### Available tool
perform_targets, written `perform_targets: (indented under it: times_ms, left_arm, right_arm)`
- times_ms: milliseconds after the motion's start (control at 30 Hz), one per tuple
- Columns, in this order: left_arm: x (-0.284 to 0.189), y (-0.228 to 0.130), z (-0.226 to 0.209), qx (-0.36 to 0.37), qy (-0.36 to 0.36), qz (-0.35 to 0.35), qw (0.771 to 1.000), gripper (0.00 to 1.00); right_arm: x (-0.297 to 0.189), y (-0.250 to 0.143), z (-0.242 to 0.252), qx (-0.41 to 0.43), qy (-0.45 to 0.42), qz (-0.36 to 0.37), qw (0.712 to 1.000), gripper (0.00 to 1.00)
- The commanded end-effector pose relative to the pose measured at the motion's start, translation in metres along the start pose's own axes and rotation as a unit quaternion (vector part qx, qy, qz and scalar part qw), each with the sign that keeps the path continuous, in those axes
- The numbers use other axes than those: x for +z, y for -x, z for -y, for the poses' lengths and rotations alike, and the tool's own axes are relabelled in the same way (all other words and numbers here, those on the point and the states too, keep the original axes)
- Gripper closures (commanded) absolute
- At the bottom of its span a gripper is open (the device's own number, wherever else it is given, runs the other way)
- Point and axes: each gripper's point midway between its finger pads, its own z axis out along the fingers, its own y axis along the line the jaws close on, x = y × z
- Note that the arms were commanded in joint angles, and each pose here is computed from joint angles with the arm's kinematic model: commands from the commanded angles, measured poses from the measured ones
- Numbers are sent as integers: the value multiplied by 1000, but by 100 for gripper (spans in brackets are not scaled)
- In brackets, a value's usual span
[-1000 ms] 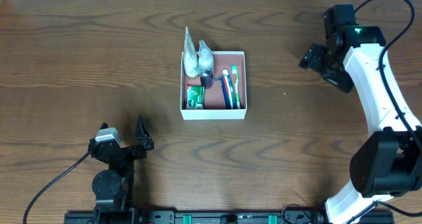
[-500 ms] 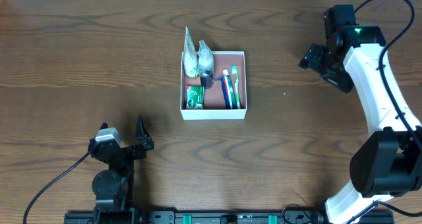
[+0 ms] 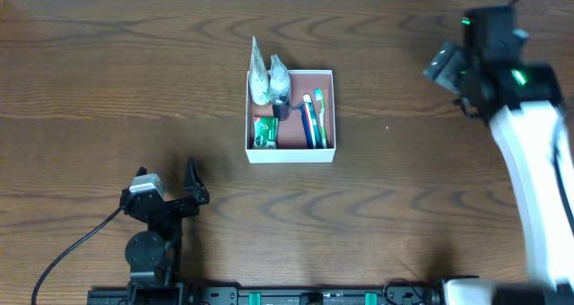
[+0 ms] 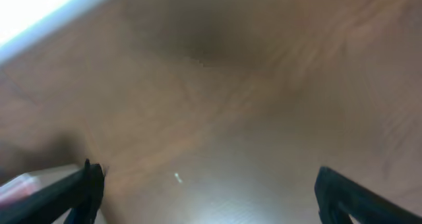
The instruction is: Pack container
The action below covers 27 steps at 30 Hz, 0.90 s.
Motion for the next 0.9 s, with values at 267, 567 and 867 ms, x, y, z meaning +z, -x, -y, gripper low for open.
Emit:
perform_targets:
  times_ms: [267, 567, 867]
  left_arm:
    - [1, -17, -6, 9, 9, -26, 1000, 2]
    - [1, -17, -6, 9, 10, -27, 1000, 2]
    - [1, -17, -6, 9, 9, -26, 1000, 2]
  right_arm:
    - [-67, -17, 4, -199, 166, 234, 937, 1]
    - [-70, -91, 38, -210, 216, 337, 892, 1]
    - [-51, -133, 50, -205, 252, 389, 862, 1]
